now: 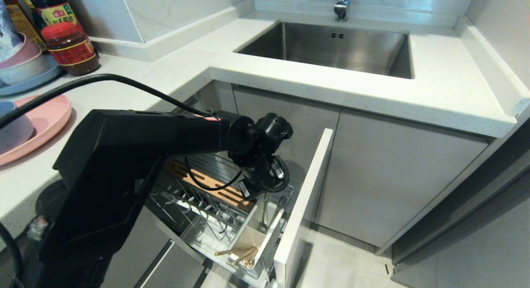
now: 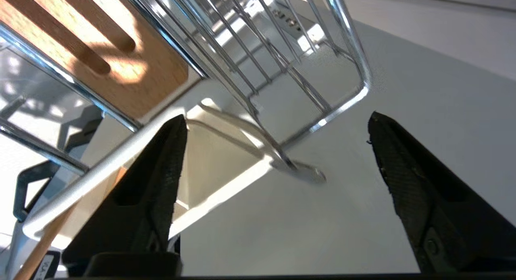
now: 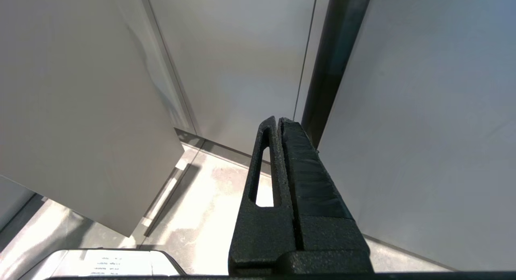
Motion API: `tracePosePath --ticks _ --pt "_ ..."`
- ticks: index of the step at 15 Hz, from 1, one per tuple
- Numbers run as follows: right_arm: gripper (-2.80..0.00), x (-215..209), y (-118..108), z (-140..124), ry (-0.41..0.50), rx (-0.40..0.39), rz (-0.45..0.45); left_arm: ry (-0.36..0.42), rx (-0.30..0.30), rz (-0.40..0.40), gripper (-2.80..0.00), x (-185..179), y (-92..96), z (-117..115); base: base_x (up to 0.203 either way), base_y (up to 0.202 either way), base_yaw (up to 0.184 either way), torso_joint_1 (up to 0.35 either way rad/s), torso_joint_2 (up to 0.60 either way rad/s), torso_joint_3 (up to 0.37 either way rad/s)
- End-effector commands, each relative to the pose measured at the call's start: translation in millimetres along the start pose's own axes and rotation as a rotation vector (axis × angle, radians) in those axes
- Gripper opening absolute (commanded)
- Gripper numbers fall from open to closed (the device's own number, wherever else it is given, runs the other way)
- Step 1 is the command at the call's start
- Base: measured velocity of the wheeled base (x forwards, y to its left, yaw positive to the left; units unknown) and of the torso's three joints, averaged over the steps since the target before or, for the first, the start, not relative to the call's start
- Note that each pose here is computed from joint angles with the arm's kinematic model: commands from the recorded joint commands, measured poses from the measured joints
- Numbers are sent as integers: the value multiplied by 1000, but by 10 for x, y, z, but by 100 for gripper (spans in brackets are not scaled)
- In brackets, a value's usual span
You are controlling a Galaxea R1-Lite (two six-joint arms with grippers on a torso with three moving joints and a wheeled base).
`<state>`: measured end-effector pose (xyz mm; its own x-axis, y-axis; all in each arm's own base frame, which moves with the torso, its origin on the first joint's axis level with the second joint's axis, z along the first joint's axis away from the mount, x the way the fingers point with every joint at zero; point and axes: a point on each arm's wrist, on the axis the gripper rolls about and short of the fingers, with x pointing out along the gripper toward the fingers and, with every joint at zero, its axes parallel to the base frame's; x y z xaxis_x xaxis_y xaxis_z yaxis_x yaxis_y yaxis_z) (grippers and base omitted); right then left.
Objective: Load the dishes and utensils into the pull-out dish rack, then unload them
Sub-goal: Take the fork out of the cupboard
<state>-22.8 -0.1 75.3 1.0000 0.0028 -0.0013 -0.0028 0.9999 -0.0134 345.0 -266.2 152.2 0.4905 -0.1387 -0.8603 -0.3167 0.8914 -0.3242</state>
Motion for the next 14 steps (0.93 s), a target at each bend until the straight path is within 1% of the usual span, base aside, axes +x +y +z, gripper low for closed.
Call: tracePosePath --ticks 1,14 --pt "-280 0 0 0 0 0 0 -1 -7 22 0 66 22 6 0 0 0 0 0 0" --pt "-280 0 0 0 0 0 0 8 1 31 0 128 24 -11 0 0 0 0 0 0"
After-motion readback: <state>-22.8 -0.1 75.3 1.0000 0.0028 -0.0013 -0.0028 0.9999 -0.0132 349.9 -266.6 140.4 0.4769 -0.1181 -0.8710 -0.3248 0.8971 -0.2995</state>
